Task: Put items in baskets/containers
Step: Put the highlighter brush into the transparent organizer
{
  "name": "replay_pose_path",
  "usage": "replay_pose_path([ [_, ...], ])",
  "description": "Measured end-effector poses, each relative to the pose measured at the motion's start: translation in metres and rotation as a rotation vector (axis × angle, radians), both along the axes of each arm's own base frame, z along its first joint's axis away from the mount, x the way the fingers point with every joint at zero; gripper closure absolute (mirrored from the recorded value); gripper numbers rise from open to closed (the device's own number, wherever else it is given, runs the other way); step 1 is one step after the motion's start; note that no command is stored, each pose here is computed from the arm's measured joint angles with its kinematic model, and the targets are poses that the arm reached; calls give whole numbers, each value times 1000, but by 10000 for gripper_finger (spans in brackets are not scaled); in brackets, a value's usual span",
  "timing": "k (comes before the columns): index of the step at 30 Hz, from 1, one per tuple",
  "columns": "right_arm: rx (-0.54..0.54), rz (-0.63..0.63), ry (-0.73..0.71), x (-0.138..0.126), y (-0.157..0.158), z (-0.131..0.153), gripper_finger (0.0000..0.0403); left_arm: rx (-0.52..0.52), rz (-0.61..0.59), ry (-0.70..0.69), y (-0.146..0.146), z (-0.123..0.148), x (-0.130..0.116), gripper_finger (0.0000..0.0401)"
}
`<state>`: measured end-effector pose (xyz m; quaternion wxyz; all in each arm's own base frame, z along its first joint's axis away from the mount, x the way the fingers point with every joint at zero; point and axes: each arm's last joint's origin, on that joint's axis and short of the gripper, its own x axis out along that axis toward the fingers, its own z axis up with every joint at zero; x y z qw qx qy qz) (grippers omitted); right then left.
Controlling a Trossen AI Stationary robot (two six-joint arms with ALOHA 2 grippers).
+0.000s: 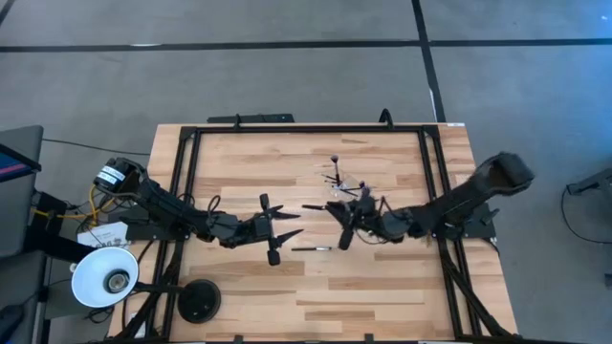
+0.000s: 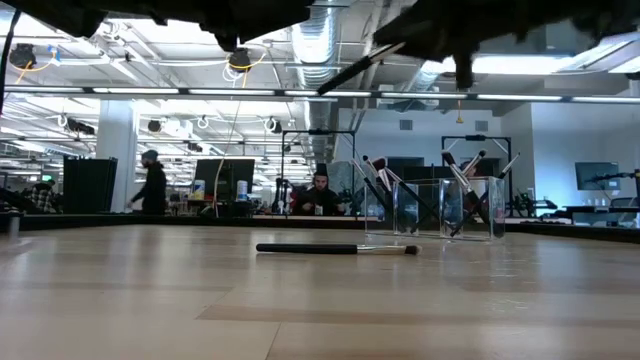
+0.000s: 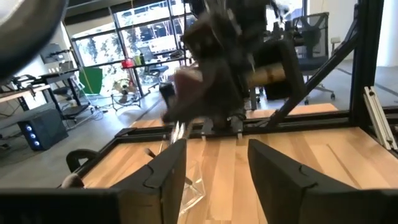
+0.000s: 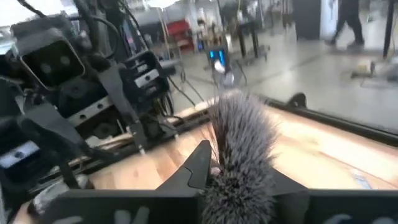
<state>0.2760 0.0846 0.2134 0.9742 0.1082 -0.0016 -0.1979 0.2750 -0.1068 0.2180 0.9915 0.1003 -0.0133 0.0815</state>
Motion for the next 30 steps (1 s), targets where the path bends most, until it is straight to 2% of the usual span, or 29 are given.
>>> replay_pose_path([
  [6,136,-65,268,-47,-20,44,376,-13,1,20,1,-2,0,231],
  [10,268,-191,470,-81,-35,42,375,-18,14,21,4,-3,2,231],
  [14,379,-247,631,-97,-40,29,373,-57,31,27,9,-4,4,231],
  [17,377,-274,705,-96,-39,20,375,-81,44,29,13,-5,5,231],
  [24,336,-299,770,-80,-38,4,364,-90,48,28,14,-5,5,231],
  [27,341,-315,806,-73,-40,-4,359,-100,17,35,13,-6,5,231],
  [30,346,-326,842,-68,-41,-12,352,-142,-65,65,11,-9,6,231],
])
